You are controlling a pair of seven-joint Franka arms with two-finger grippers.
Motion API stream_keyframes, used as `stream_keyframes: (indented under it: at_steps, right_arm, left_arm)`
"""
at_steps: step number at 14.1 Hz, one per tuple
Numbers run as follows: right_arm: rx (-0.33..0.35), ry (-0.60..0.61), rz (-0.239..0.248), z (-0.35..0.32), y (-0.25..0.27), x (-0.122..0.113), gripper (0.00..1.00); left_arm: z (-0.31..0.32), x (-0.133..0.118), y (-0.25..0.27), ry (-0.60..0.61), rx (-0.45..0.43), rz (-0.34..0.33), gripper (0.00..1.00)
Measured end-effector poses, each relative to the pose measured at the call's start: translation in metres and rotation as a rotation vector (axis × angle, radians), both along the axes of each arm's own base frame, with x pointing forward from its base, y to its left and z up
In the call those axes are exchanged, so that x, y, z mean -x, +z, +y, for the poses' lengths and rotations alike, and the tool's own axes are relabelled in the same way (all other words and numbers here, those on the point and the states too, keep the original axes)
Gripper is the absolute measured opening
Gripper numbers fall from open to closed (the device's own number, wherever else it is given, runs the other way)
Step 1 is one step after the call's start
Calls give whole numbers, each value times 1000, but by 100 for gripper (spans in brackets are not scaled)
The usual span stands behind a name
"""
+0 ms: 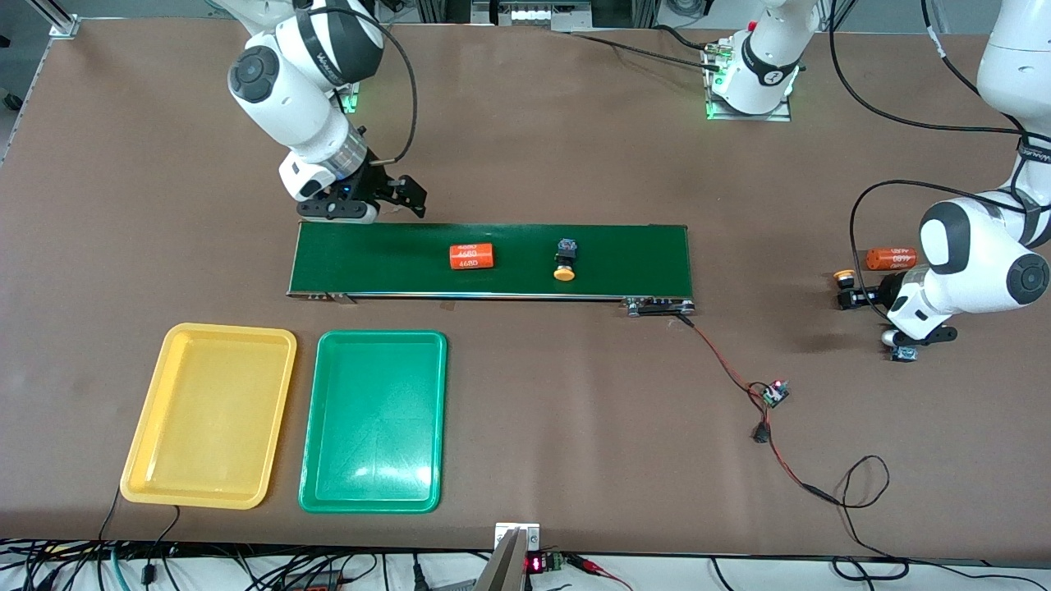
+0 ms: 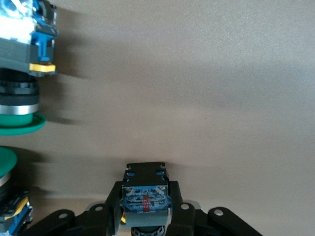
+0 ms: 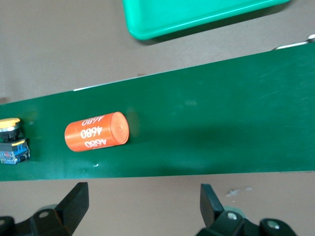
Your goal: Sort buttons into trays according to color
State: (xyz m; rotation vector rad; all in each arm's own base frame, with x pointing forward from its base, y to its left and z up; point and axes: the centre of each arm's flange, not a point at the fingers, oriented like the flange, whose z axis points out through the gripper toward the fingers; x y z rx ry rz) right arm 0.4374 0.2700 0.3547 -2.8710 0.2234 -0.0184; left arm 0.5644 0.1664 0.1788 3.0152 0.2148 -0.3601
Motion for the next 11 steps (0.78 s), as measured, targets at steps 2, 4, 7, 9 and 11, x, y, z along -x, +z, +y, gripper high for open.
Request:
stream_keyframes:
  at_steps: [2,4,7,9,11]
  right_arm:
    - [15,62,-8,13,-9,6,100]
    - [35,133,-26,19,-12,7,100]
    - [61,183,-32,19,-18,7,100]
    - [90,213,-11,19,-22,9,100]
    - [102,226,9,20,-21,8,100]
  left_arm:
    - [0,0,3,-2,-2,-3,41]
    - [-1,0,9,-9,-1,2,41]
    - [-19,-7,51,-49,-3,-1,41]
    - [-38,-15,85,-84,-13,-36,41]
    - [-55,-21,109,-115,-17,-66,41]
